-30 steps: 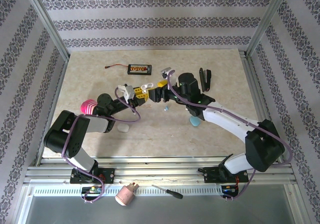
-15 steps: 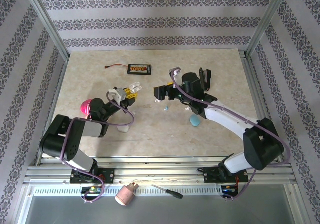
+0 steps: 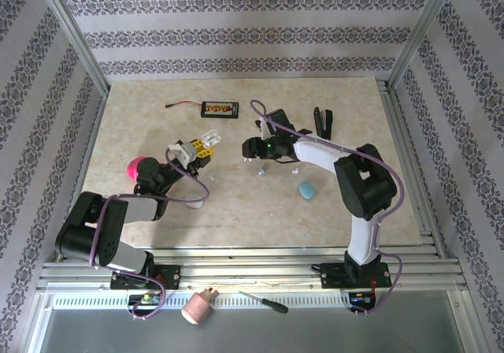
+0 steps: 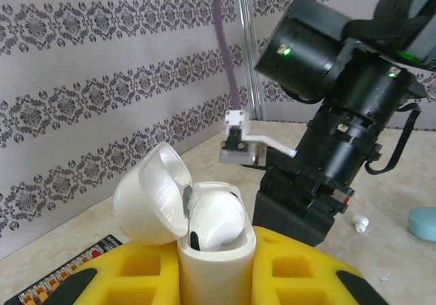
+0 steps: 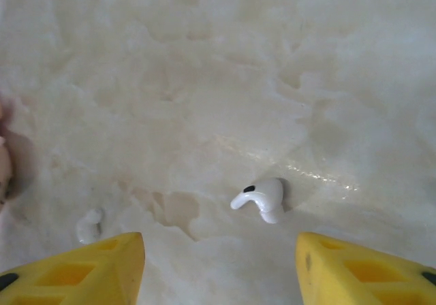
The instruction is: Insert wireless bluetooth earbuds into charging case
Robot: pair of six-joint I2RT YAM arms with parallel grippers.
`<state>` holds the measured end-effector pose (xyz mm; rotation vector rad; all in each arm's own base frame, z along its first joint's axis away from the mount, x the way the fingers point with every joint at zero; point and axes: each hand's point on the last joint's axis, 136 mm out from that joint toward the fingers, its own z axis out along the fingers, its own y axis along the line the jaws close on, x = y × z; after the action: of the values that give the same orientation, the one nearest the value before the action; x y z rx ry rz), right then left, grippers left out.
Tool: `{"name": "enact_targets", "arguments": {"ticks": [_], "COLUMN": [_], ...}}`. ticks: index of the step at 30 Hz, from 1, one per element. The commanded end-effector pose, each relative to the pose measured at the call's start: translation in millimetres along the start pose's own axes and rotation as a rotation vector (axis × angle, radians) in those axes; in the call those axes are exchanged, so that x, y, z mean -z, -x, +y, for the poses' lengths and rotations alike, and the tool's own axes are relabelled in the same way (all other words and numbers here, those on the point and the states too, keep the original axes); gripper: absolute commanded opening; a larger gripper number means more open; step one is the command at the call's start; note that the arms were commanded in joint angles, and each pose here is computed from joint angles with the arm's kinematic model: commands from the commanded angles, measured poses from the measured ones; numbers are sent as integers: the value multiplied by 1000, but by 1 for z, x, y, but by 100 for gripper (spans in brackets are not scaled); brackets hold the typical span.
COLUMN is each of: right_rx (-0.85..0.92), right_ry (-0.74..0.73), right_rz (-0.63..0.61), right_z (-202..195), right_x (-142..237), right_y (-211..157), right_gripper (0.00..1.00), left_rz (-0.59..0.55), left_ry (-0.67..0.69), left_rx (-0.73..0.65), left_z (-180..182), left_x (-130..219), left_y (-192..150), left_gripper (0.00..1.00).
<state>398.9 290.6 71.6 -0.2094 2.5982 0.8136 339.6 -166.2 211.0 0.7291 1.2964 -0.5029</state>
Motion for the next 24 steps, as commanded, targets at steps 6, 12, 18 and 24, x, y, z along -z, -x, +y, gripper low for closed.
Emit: {"name": "enact_targets", "arguments": {"ticks": [6, 12, 18, 24], "right_rx": [8, 136, 245, 338], "right_ry": [-50, -322, -472, -557], "right_rz": [105, 104, 140, 163], "right_z": [-11, -35, -36, -33], "right_x": [-25, -27, -33, -38], "right_y": [-3, 1, 1, 1], "right_gripper": [53, 56, 56, 57], "left_rz": [6, 3, 33, 49], "left_ry": [-34, 2, 48, 51], "left_rx": [-22, -33, -51, -64], "left_z": [-8, -3, 4, 4], "left_x": [5, 7, 9, 11], "left_y": [-5, -4, -5, -4], "left_gripper": [0, 0, 0, 0]}}
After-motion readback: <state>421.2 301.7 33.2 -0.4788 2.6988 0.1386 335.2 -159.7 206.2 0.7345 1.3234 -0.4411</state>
